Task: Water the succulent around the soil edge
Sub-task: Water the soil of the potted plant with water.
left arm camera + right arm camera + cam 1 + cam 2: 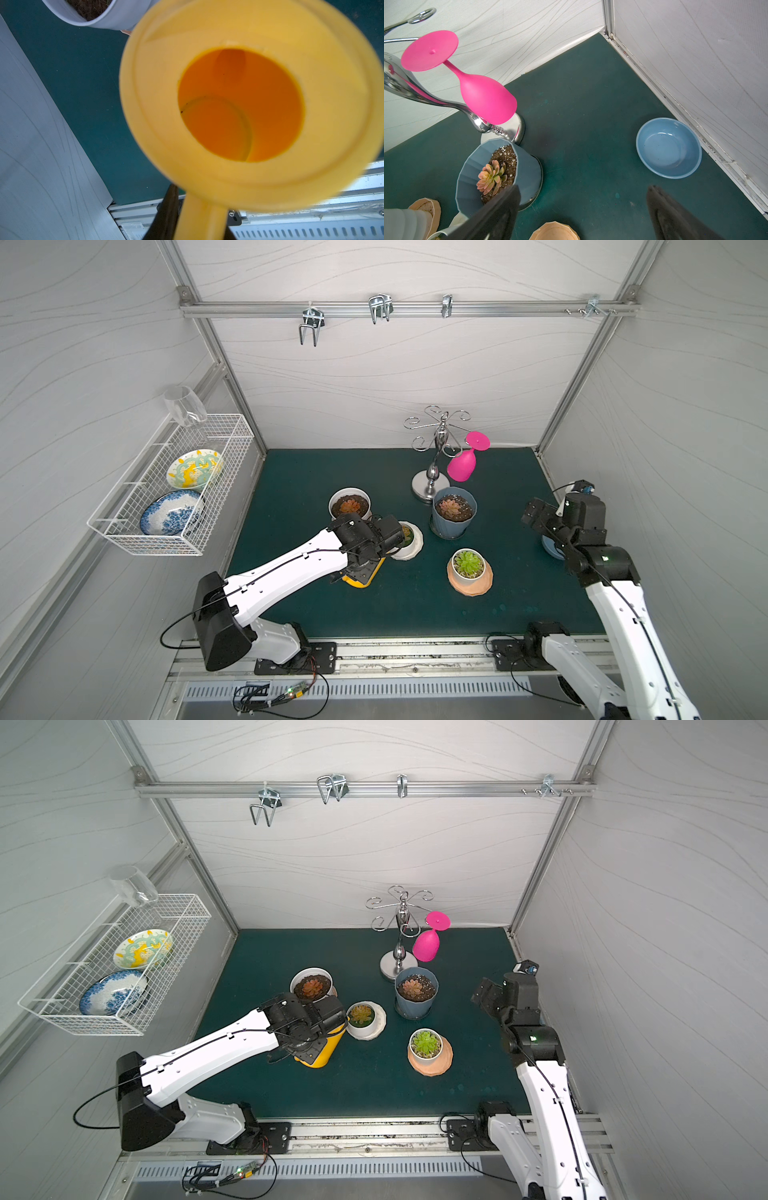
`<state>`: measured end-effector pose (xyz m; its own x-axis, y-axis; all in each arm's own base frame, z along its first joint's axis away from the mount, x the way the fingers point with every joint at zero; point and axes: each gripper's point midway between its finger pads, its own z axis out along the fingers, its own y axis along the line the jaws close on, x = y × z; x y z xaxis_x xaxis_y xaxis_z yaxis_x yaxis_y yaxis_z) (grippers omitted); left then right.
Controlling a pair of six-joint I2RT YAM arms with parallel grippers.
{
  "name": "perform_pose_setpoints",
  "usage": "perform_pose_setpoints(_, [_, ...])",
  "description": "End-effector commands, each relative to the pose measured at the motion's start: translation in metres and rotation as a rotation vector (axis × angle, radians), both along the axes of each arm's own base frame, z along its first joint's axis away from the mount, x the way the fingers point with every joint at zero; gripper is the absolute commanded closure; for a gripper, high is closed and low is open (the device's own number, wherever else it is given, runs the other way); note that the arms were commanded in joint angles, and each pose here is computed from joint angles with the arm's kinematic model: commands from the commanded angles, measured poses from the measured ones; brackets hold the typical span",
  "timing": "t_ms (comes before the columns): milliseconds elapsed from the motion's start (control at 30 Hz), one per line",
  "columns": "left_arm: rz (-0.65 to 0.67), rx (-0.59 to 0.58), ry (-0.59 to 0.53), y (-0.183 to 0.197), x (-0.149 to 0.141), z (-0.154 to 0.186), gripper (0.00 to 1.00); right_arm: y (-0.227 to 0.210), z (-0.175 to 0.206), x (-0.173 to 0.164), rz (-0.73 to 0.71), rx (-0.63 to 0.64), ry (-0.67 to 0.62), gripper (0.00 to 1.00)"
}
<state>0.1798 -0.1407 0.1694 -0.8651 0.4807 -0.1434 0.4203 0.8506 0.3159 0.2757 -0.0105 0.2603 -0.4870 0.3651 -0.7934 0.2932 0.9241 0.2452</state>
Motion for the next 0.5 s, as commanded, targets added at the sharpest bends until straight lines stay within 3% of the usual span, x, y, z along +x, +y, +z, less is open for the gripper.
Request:
perform_pose_setpoints(0, [-0.022, -0.017, -0.024, -0.0097, 0.0067, 0.0014, 1.0, -0.004, -0.0041, -0.003, -0.013, -0.014, 0.019, 0.01])
perform_pose_setpoints(467, [-0.043, -0.027, 0.008, -0.0147, -0.0007, -0.0022, 1.0, -0.005, -0.0023, -0.0037, -0.018, -0.016, 0.015, 0.01])
